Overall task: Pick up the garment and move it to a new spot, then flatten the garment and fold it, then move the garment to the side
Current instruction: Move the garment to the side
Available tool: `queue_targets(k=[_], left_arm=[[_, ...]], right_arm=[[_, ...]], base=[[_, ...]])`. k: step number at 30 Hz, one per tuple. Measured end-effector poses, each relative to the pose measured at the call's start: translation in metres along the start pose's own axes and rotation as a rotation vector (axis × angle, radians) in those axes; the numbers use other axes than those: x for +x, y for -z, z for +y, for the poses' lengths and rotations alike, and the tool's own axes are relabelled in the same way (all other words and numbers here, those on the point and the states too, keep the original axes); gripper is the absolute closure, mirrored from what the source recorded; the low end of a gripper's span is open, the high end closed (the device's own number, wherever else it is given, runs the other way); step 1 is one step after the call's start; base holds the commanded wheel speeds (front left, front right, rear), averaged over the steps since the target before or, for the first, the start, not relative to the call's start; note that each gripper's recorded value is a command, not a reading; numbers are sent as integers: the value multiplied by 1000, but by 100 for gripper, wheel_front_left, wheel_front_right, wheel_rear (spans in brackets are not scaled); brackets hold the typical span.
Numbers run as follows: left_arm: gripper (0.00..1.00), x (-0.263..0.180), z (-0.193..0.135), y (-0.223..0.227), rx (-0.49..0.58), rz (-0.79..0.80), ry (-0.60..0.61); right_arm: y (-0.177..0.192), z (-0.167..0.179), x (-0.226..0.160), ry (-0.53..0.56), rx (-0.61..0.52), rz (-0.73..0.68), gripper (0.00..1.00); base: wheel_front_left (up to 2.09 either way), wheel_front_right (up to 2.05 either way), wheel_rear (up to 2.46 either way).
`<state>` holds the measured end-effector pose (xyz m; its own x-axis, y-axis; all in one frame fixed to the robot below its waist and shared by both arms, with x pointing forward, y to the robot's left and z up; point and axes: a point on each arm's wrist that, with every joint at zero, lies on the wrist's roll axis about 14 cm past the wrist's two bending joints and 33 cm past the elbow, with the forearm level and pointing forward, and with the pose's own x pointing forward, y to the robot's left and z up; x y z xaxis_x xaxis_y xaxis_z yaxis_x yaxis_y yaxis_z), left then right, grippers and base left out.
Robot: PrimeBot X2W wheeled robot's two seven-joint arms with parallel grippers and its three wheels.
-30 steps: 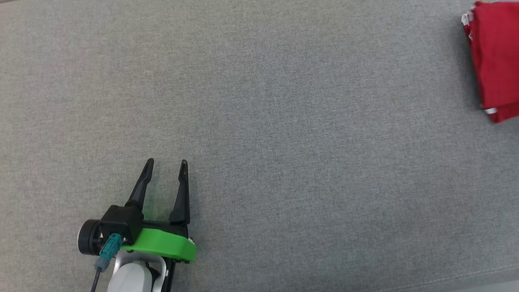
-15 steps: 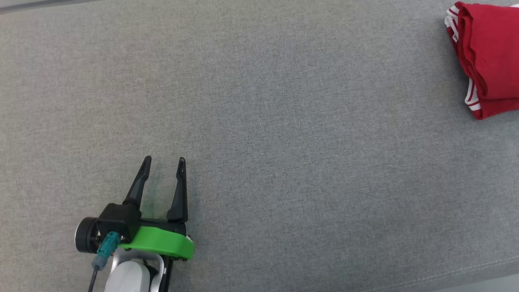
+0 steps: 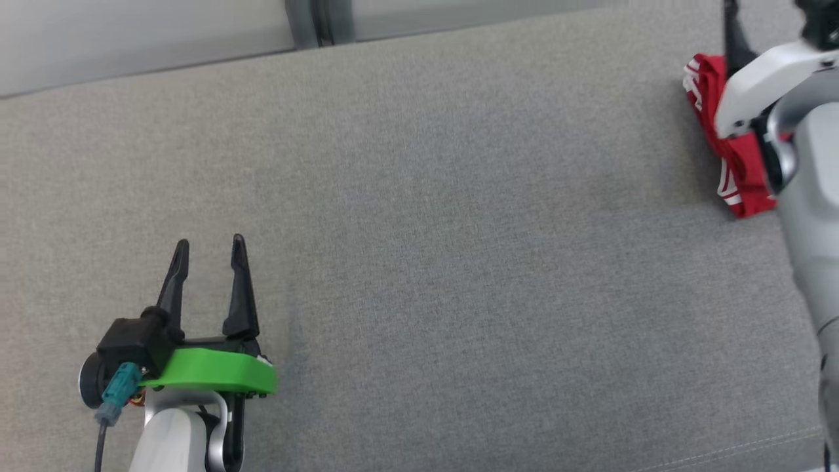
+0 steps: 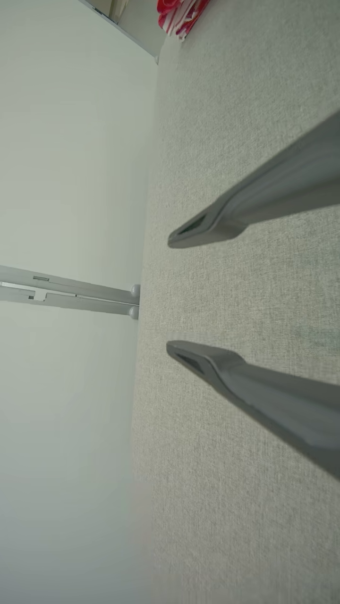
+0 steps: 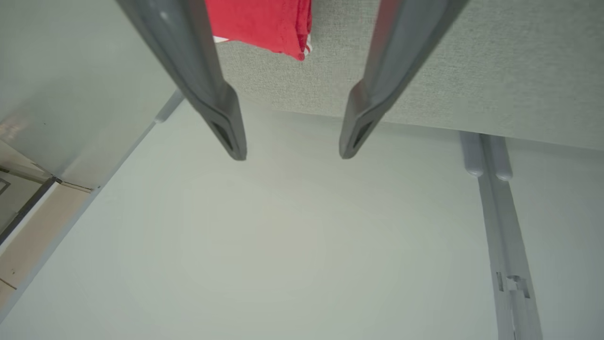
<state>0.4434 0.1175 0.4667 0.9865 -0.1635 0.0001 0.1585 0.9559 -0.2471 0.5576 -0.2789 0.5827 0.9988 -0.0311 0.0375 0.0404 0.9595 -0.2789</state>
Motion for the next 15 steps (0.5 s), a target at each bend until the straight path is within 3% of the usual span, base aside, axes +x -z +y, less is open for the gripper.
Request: queue_targets(k=[15], left_arm=[[0, -56, 22, -35, -19, -74, -141]], right_arm=[[-13, 62, -104, -88, 281, -138, 0]], base=[[0, 0, 0]])
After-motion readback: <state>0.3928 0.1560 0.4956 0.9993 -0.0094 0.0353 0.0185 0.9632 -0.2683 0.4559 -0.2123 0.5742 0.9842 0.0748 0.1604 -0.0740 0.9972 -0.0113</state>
